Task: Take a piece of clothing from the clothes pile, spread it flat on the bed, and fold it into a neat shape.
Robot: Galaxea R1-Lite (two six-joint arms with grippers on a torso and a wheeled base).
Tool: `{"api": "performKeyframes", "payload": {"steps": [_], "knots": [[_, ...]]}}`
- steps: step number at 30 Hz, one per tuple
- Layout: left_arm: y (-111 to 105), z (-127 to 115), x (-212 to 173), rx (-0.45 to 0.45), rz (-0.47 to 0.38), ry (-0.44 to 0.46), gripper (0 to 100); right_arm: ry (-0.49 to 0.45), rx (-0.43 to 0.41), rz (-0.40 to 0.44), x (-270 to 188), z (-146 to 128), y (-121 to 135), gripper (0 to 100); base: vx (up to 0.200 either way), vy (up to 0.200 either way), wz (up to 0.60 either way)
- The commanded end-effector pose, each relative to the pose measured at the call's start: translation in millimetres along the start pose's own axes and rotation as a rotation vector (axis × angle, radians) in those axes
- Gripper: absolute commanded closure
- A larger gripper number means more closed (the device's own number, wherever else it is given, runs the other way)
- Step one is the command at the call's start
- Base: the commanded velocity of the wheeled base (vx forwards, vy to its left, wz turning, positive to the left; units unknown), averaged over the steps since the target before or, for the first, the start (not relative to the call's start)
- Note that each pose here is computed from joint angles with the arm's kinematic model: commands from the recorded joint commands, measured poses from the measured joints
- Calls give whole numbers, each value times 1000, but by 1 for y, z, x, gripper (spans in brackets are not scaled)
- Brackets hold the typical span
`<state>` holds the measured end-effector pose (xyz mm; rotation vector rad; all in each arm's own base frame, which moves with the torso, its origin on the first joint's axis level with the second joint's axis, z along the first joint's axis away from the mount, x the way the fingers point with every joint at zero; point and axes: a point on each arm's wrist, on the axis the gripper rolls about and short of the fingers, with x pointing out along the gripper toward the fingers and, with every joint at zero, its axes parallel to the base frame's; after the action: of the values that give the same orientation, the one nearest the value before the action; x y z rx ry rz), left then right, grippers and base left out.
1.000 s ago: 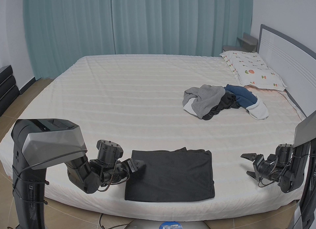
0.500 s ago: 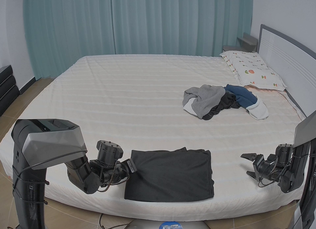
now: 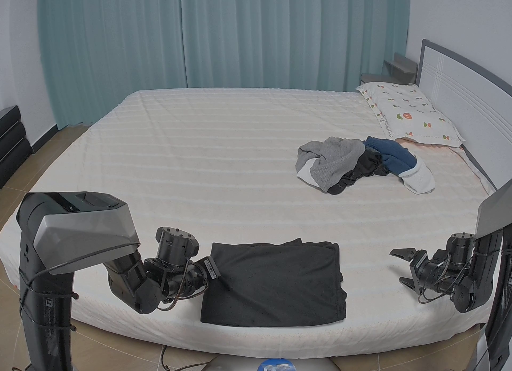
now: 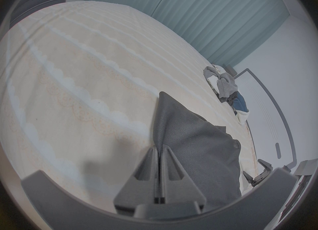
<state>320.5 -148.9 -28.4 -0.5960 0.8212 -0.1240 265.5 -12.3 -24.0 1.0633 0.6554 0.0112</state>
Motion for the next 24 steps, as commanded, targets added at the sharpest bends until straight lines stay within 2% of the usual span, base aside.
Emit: {"api": "performKeyframes", "payload": {"steps": [1,12,13,19,24], "knots": [[-1,1,-1,-3,-1,-3,100,-5,-4,8,0,0,1,0,0,200,0],[2,4,-1,-11,4,-10,100,-3,-6,15,0,0,3,0,0,200,0],[3,4,-1,-12,6,-10,100,27,-22,17,0,-10,8,0,0,200,0],[2,4,-1,-28,5,-11,100,25,-63,-8,8,-29,18,0,0,200,0],[2,4,-1,-31,9,-15,100,34,-76,-8,10,-36,22,0,0,200,0]]}}
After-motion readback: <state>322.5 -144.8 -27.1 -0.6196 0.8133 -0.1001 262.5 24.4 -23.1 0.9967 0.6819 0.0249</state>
